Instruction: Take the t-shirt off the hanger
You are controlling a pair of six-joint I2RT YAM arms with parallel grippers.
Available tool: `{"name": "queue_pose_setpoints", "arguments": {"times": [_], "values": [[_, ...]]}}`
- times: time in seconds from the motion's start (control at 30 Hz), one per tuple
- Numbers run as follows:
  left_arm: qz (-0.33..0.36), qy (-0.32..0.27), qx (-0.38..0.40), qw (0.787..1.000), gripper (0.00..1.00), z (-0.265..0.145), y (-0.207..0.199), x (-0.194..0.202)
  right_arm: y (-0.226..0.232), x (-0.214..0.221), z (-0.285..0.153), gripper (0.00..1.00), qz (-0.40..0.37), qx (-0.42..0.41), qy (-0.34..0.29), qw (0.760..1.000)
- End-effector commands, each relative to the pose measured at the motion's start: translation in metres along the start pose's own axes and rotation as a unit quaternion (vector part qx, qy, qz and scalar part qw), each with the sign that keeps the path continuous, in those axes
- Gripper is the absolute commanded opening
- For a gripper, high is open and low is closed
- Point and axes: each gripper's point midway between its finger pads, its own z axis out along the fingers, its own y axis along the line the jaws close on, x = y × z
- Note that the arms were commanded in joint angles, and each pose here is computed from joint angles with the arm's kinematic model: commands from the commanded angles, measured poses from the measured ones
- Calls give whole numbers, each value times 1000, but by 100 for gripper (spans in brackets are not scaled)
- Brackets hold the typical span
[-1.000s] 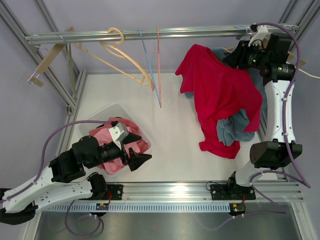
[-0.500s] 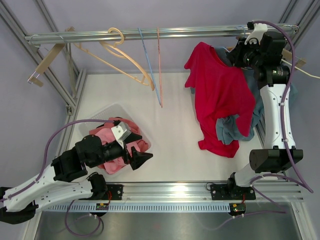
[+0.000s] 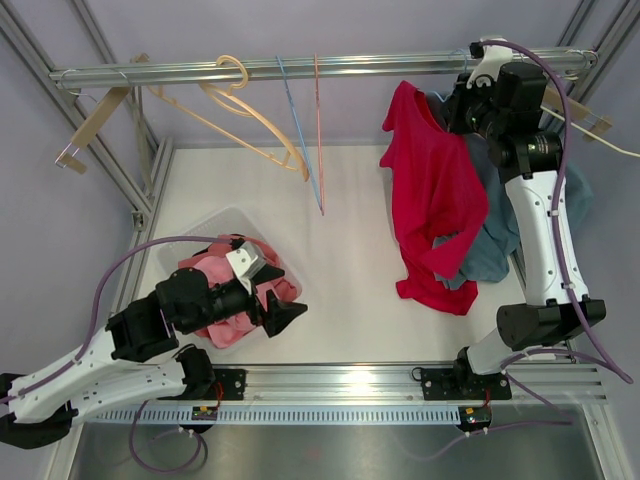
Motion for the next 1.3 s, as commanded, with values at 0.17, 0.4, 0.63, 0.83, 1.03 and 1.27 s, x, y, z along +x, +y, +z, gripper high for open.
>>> {"name": "queue_pose_setpoints", "arguments": {"times": [0.17,0.4,0.63,0.83,1.03,1.27], "values": [[-6,-15,-8,1000,99,4,2,-11,36,-75,-39,0,-22,-37,-143,989],[-22,-1,18,1000,99,12,-10,-12,48,-40,-40,0,-5,-35,-147,989],[-63,3,63,996,99,22,-32,-26,64,-7,-70,0,95,-24,-172,980],[-105,16,73,992,99,53,-55,-25,92,3,-106,0,164,1,-190,968],[-58,10,51,997,99,100,-99,-36,115,-9,-129,0,189,-8,-217,958],[-52,4,50,997,99,144,-134,-42,132,-25,-152,0,202,-60,-232,950]]}}
